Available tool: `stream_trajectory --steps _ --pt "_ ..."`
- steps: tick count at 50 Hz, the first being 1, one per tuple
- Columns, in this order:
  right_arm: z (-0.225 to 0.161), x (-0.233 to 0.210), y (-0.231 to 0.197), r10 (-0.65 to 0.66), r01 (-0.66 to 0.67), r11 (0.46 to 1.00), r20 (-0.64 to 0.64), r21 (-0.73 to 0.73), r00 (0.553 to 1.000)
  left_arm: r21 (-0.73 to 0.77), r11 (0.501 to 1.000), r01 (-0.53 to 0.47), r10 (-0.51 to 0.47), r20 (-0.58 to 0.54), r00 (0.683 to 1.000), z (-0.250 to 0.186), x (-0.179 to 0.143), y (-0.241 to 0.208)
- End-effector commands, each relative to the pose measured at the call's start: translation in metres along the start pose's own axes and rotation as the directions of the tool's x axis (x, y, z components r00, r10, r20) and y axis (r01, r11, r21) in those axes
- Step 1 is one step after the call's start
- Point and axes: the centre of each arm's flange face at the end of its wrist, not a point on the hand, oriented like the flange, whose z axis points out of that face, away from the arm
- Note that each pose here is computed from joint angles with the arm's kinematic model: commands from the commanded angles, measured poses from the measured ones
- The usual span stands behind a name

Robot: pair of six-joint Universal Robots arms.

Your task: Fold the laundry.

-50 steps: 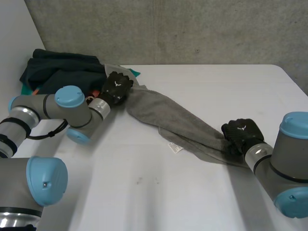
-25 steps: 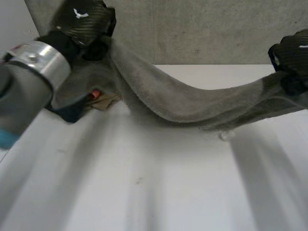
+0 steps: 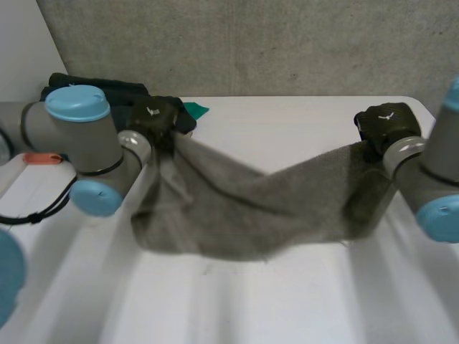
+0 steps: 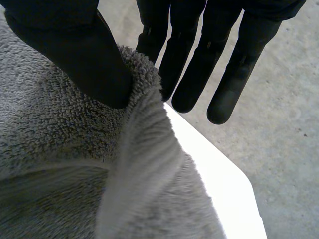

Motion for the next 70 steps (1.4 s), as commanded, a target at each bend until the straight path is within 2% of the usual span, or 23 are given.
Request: stream_trajectory --steps 1,7,18,25,28,38,48,54,55,59,60,61,62,66,70 --pt "0.002 -0.032 0.008 0.011 -0.011 1.000 -0.010 0.021 1.000 0.237 0.971 -0.024 -0.016 0.163 0.987 0.039 -0.021 -0.020" --pt "-0.004 -0.046 0.016 -0.004 0.004 1.000 0.025 -0.003 1.000 0.195 0.981 -0.012 0.010 0.009 1.000 0.018 0.019 -0.004" --pt "-0.005 -0.047 0.018 -0.021 0.021 1.000 0.036 -0.014 0.999 0.086 0.996 0.000 0.001 -0.011 1.000 -0.073 0.016 -0.027" --pt "-0.009 -0.049 0.029 -0.022 0.024 0.999 0.050 -0.047 0.998 -0.034 0.999 -0.002 -0.001 -0.072 0.997 -0.113 0.030 0.003" --pt "-0.011 -0.050 0.033 -0.023 0.027 0.998 0.059 -0.059 0.998 -0.049 0.999 -0.003 -0.001 -0.085 0.996 -0.114 0.035 0.010" --pt "-0.016 -0.052 0.039 -0.026 0.031 0.996 0.070 -0.078 0.997 -0.164 0.986 0.002 -0.020 -0.111 0.994 -0.073 0.042 0.072" --pt "-0.019 -0.053 0.045 -0.025 0.032 0.995 0.076 -0.096 0.997 -0.097 0.995 -0.003 -0.005 -0.080 0.997 -0.040 0.031 0.068" --pt "-0.025 -0.046 0.034 -0.032 0.039 0.996 0.088 -0.075 0.996 -0.126 0.991 -0.048 0.038 -0.084 0.996 -0.047 0.032 0.067" --pt "-0.029 -0.040 0.026 -0.046 0.051 0.997 0.091 -0.063 0.995 -0.133 0.990 -0.055 0.043 -0.086 0.995 -0.051 0.031 0.065" --pt "-0.041 -0.010 -0.002 -0.114 0.116 0.993 0.068 -0.035 0.991 -0.069 0.996 -0.059 0.055 -0.051 0.997 -0.078 0.011 0.013" --pt "-0.044 -0.003 -0.008 -0.133 0.136 0.990 0.063 -0.034 0.989 -0.020 0.998 -0.057 0.057 -0.029 0.998 -0.092 0.003 -0.012" --pt "-0.048 0.004 -0.015 -0.154 0.156 0.987 0.061 -0.029 0.986 -0.020 0.998 -0.057 0.057 -0.029 0.998 -0.092 0.003 -0.012" --pt "-0.057 0.016 -0.034 -0.203 0.204 0.979 0.055 -0.007 0.978 0.049 0.998 -0.050 0.050 0.000 0.999 -0.106 -0.006 -0.041" --pt "-0.078 0.039 -0.070 -0.284 0.283 0.959 0.021 0.017 0.959 0.205 0.976 -0.068 0.055 0.070 0.996 -0.140 -0.027 -0.101" --pt "-0.094 0.057 -0.093 -0.333 0.333 0.943 0.001 0.017 0.943 0.290 0.953 -0.083 0.054 0.107 0.993 -0.163 -0.039 -0.133"
